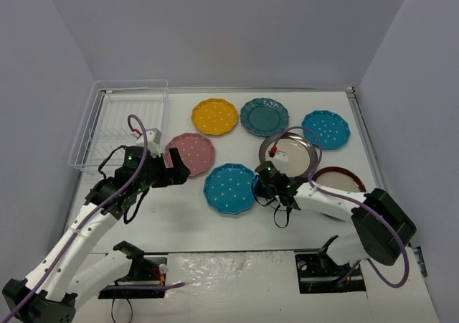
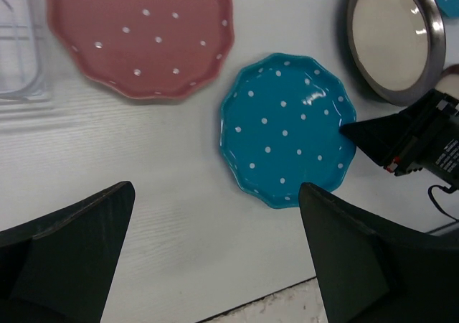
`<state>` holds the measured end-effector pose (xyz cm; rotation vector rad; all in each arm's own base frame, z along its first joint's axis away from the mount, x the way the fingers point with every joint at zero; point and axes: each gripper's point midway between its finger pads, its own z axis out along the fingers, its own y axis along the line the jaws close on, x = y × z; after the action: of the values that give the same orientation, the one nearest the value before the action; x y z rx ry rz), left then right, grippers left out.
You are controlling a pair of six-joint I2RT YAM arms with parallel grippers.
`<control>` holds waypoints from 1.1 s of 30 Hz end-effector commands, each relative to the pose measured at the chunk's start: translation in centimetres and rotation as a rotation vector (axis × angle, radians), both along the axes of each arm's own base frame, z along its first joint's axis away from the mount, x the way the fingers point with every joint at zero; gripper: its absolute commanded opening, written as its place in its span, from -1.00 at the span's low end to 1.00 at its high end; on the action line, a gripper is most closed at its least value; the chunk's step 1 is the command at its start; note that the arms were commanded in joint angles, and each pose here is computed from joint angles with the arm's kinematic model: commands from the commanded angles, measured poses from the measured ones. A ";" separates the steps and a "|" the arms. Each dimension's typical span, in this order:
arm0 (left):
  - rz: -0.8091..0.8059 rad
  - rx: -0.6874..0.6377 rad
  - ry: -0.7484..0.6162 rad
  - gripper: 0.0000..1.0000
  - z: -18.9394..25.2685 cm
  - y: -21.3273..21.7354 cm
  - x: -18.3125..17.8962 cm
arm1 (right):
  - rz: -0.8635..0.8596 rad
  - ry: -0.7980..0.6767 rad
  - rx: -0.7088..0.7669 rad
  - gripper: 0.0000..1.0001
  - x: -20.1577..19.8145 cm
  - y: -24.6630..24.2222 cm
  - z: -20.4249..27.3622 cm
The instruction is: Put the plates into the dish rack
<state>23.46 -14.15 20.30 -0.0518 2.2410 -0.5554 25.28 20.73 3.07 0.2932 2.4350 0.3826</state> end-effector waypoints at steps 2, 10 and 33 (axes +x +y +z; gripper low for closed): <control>0.012 -0.130 0.020 0.94 -0.6 -3.4 0.6 | -0.053 -0.139 0.148 -1.00 1.8 -0.4 6.1; 0.101 -0.281 0.132 0.94 -4.8 -5.2 -0.3 | -0.078 -0.106 0.241 -1.00 1.6 -1.0 5.9; 0.102 -0.387 0.269 0.94 -10.1 -9.6 0.3 | -0.084 -0.114 0.554 -1.00 1.9 1.0 9.9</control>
<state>22.44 -21.85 8.22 -0.4288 2.4242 -0.8495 23.61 18.79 4.84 0.5676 2.4123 0.7348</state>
